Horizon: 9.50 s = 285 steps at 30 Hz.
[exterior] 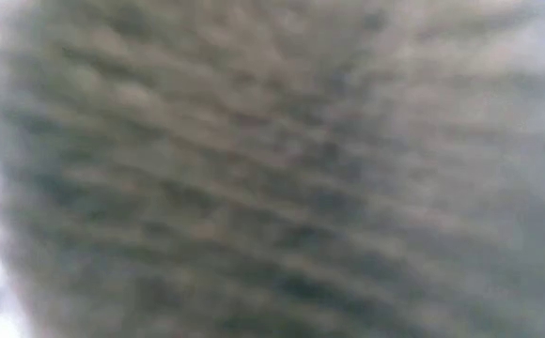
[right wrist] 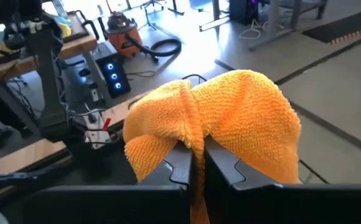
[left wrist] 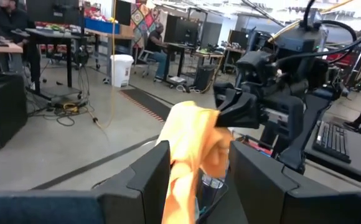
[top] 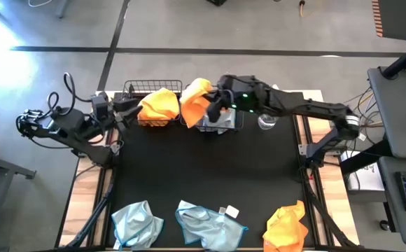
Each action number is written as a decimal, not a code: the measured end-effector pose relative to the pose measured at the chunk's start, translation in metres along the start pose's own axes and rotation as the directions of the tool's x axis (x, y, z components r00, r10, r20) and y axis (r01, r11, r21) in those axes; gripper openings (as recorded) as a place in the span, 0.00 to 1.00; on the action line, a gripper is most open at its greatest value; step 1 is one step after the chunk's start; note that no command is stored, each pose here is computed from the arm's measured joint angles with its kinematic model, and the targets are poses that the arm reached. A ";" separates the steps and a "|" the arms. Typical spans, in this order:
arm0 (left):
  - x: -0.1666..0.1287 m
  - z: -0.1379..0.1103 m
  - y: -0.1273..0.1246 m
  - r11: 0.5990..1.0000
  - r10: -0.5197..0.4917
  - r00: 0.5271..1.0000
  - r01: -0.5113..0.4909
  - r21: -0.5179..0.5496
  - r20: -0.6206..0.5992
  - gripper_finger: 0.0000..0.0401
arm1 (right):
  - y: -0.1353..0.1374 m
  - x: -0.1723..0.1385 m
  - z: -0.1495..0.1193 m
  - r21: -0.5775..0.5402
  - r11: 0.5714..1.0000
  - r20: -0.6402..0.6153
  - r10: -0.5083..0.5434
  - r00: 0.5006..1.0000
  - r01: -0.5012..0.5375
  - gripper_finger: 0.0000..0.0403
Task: Sort microfiber towel by color & place in baskets
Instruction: Put the yellow microfiber cloth into the left black wire basket
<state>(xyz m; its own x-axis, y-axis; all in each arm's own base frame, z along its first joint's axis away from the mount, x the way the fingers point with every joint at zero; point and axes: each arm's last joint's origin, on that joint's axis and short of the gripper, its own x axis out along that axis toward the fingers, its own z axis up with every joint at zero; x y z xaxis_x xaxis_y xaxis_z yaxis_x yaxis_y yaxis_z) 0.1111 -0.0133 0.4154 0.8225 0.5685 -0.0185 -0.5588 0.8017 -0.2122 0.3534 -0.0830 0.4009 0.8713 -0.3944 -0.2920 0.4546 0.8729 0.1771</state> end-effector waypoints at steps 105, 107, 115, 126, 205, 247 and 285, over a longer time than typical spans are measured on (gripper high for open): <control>-0.049 0.024 0.057 0.980 -0.199 0.971 0.193 0.053 0.133 0.38 | -0.007 0.176 -0.040 0.028 0.999 -0.085 -0.037 0.996 0.040 0.03; -0.049 0.024 0.057 0.980 -0.198 0.971 0.193 0.053 0.133 0.38 | -0.008 0.176 -0.040 0.008 0.999 -0.084 -0.039 0.996 0.040 0.03; -0.049 0.024 0.057 0.980 -0.198 0.971 0.193 0.054 0.133 0.38 | -0.008 0.176 -0.037 0.011 0.999 -0.055 -0.034 0.998 0.035 0.03; -0.049 0.022 0.057 0.980 -0.197 0.973 0.192 0.046 0.121 0.38 | -0.011 0.177 -0.037 -0.039 0.998 -0.055 -0.041 0.998 0.039 0.05; -0.005 0.004 -0.001 0.965 -0.204 0.979 0.199 -0.172 -0.009 0.38 | 0.148 -0.083 -0.042 -0.075 0.991 -0.786 0.013 0.618 -0.115 0.33; -0.003 0.008 -0.009 0.932 -0.294 0.956 0.292 -0.214 0.023 0.38 | 0.211 -0.202 -0.132 0.116 0.967 -0.968 0.059 0.243 0.228 0.33; -0.024 0.021 0.014 0.877 -0.408 0.908 0.418 -0.237 0.091 0.38 | 0.151 -0.209 -0.299 -0.065 0.894 -0.997 -0.046 -0.055 0.444 0.33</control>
<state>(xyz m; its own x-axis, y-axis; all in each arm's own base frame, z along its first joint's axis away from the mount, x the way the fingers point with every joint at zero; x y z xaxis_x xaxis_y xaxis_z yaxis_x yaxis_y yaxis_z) 0.0812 -0.0122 0.4336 0.9656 0.2059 0.1588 -0.1213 0.8969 -0.4253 0.1846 0.2173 0.2080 -0.2532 0.2680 -0.9295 0.7807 0.6241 -0.0327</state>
